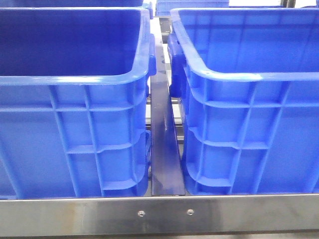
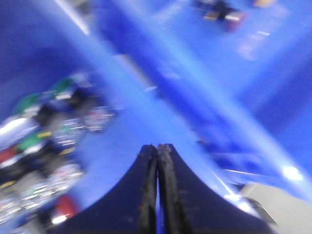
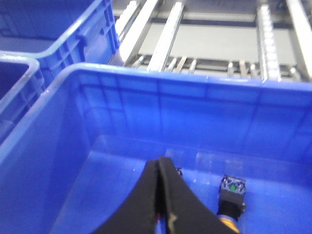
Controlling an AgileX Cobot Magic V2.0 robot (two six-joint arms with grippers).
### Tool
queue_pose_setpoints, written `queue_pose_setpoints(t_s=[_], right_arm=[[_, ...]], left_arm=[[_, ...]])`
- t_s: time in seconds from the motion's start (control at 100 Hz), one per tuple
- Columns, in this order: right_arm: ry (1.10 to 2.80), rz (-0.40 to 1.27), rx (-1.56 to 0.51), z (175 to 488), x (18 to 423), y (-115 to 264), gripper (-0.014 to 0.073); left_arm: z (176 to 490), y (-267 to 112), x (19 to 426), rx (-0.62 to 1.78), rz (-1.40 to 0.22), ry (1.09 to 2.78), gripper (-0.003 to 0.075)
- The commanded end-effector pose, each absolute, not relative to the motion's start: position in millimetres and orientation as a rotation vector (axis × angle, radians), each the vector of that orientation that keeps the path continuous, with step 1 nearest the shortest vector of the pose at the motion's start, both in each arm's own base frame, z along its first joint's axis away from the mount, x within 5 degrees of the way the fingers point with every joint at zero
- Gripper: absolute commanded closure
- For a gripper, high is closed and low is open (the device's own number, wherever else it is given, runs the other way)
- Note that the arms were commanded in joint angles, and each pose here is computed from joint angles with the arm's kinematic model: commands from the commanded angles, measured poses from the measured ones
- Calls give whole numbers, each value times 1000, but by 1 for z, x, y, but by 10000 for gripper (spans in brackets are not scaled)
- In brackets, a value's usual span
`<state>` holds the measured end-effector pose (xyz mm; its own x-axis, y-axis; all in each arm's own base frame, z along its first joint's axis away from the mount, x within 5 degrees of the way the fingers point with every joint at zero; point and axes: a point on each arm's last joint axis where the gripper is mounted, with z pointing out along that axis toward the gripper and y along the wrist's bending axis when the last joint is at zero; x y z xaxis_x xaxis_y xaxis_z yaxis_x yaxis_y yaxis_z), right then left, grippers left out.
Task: Pick red and yellow buttons and place in box
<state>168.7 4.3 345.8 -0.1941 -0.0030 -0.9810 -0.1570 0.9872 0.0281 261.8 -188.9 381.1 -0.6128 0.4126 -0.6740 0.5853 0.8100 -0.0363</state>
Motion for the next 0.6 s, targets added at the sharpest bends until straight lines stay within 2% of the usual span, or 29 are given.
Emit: queue_pose_setpoints(t_s=[0.0,0.3,0.59], right_arm=[[1679,100,-82,359,158,1,698],[1627,90,-88,361,139,4,698],[1626,97,-96,361,137,5,698]], left_arm=[[411,-168,262,612,-347,2212,741],[409,-100,272,339,-247,2214,741],[404,-40,232,134,-149,2122,741]])
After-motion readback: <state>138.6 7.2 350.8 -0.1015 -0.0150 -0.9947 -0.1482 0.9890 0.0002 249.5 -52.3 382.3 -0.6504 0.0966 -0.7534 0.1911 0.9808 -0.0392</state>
